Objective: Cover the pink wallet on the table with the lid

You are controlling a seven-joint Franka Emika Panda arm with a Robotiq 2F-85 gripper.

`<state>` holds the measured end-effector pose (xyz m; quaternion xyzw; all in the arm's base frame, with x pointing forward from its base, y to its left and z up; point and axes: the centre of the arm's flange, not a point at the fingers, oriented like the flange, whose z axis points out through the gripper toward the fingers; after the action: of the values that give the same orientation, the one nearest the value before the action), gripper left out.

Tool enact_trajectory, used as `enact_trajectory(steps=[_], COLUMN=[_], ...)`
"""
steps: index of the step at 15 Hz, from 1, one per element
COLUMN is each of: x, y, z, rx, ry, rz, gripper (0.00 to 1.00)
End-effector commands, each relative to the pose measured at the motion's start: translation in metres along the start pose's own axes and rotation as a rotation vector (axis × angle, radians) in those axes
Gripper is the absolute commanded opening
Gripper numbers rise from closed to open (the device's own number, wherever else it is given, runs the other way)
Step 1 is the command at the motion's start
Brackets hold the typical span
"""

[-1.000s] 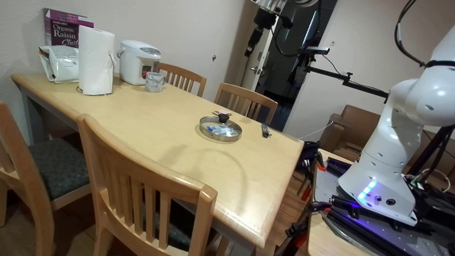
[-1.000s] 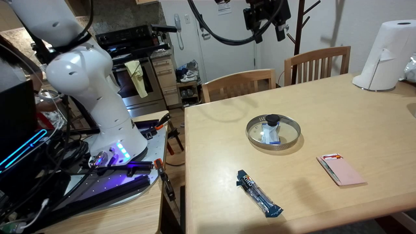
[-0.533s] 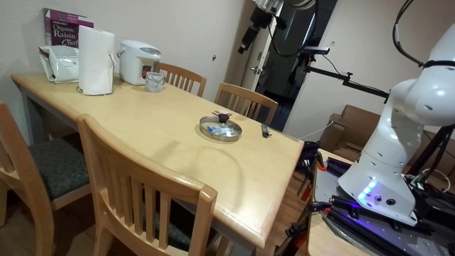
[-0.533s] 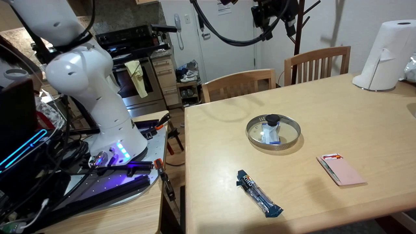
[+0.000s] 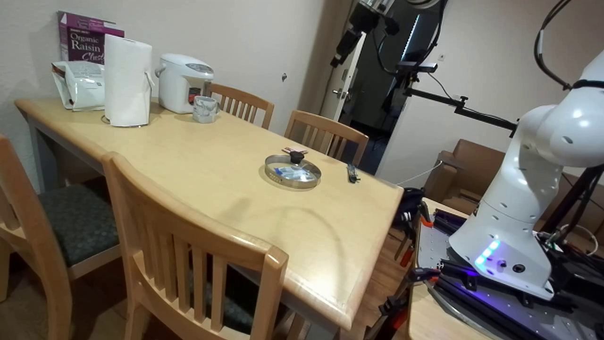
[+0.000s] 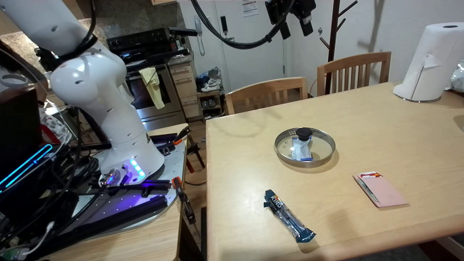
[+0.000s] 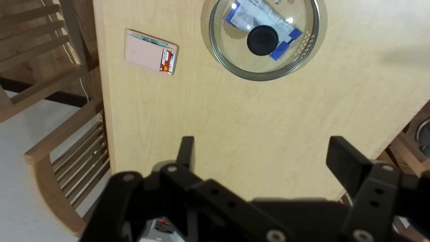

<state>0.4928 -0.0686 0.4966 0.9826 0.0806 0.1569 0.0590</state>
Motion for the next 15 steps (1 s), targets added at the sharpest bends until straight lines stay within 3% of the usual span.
enact_trajectory(steps=[1,6,15], x=[-0.001,0.011,0.031], y=[0.000,-0.002,-0.008], z=[0.001,0.016,0.091], rx=[0.001,0.020,0.071], ry=[-0.001,0.021,-0.062], rz=[0.000,-0.027,-0.012], gripper=[1.00,1.00,1.00])
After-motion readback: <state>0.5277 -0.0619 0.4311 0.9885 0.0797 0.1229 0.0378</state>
